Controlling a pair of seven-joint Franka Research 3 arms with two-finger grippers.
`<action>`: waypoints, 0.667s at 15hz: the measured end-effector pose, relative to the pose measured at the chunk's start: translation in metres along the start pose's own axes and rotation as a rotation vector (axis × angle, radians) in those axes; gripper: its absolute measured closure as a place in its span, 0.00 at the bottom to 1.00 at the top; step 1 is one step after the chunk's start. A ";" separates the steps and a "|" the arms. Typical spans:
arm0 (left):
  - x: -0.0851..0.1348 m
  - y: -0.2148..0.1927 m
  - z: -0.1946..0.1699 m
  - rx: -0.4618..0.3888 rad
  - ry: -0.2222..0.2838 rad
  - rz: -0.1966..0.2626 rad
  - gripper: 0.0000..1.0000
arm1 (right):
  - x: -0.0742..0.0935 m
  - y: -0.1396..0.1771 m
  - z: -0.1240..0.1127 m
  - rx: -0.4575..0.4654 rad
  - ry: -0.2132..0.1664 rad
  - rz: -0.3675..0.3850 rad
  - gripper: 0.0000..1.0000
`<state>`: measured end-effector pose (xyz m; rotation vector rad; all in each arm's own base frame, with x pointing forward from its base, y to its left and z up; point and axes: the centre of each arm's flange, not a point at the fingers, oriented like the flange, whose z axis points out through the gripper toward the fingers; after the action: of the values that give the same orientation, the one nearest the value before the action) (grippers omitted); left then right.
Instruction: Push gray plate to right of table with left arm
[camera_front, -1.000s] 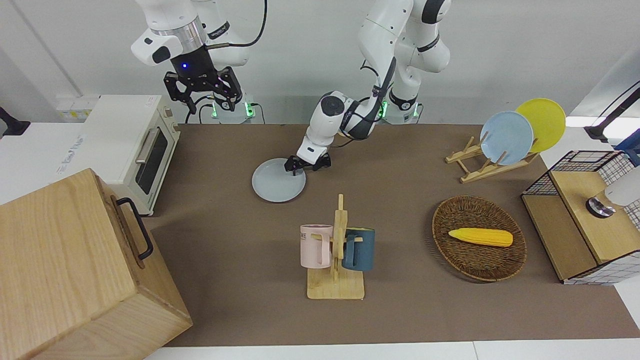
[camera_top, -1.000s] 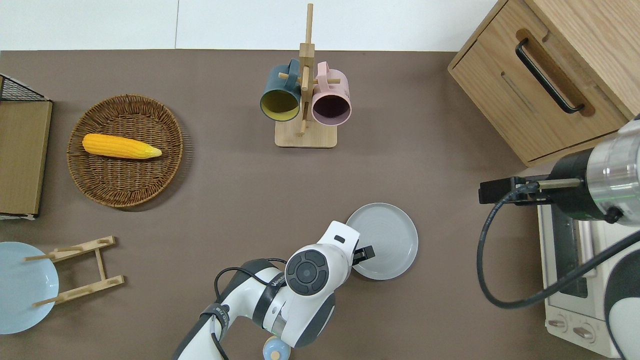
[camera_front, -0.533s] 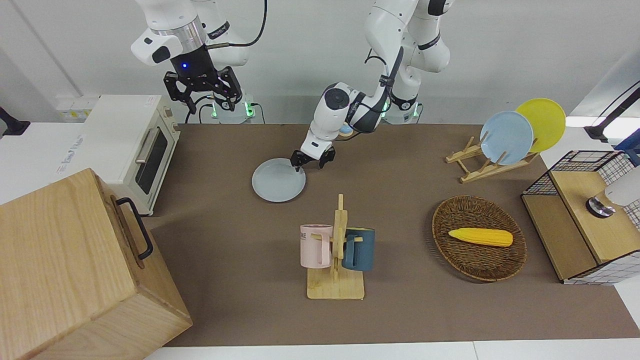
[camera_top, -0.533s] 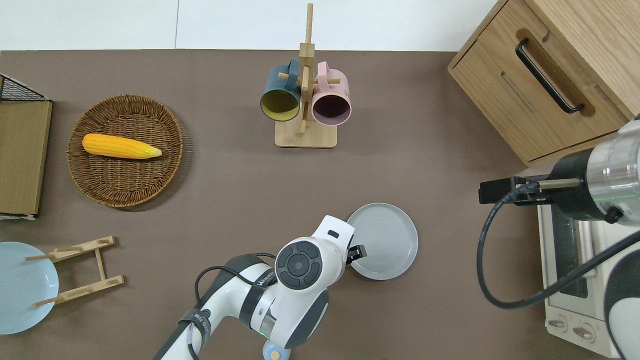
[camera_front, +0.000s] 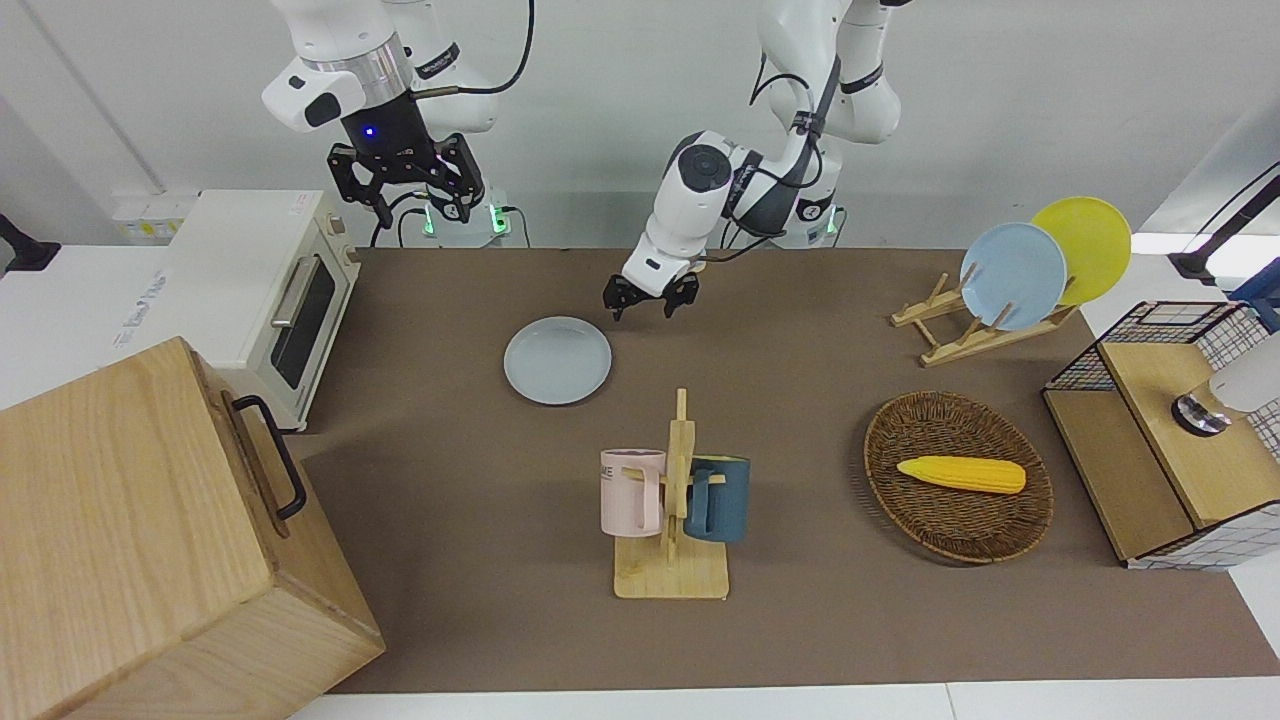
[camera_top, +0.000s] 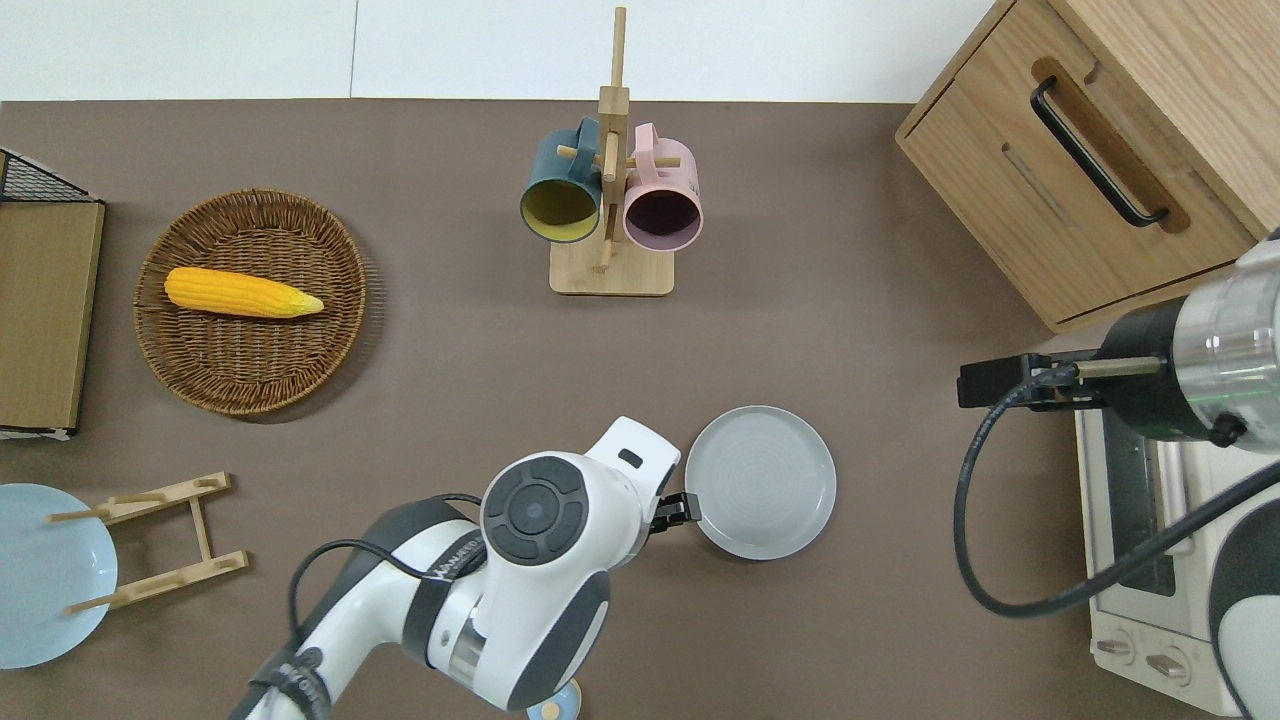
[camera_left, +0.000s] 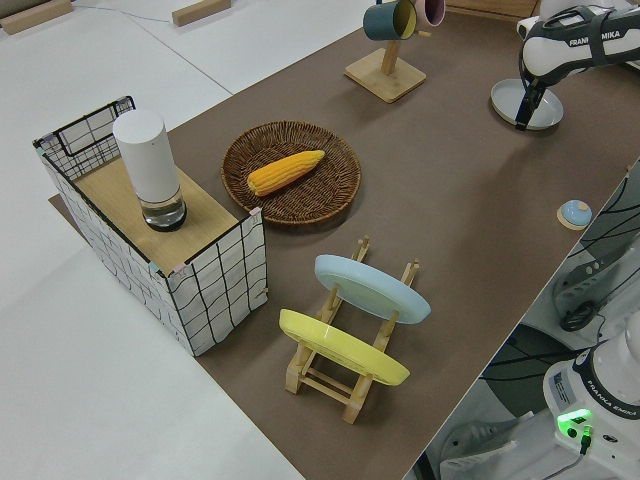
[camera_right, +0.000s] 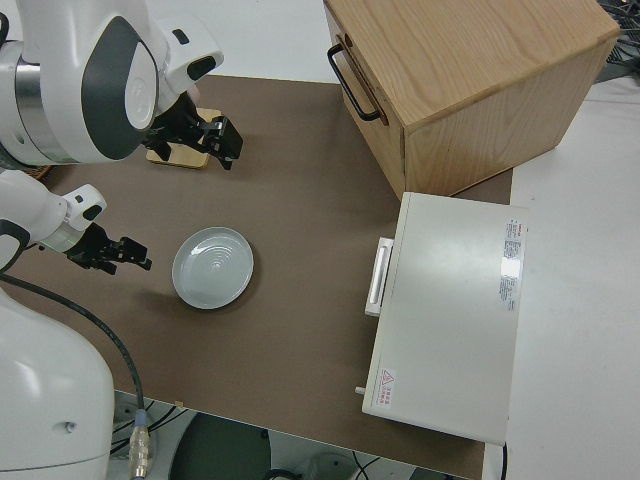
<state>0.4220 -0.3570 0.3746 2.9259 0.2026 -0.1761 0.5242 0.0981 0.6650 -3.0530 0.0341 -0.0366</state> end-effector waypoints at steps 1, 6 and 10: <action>0.005 -0.011 -0.020 -0.002 0.003 0.018 0.00 | 0.000 0.000 0.000 0.000 0.000 0.000 0.00; 0.021 -0.051 -0.081 0.011 0.063 0.024 0.00 | 0.000 0.000 0.000 0.000 0.000 0.000 0.00; 0.047 -0.095 -0.098 0.065 0.085 0.016 0.00 | 0.000 0.000 0.000 0.000 0.000 0.000 0.00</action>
<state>0.4645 -0.2389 0.4458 3.0013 0.1897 -0.0564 0.5242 0.0981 0.6650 -3.0529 0.0341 -0.0366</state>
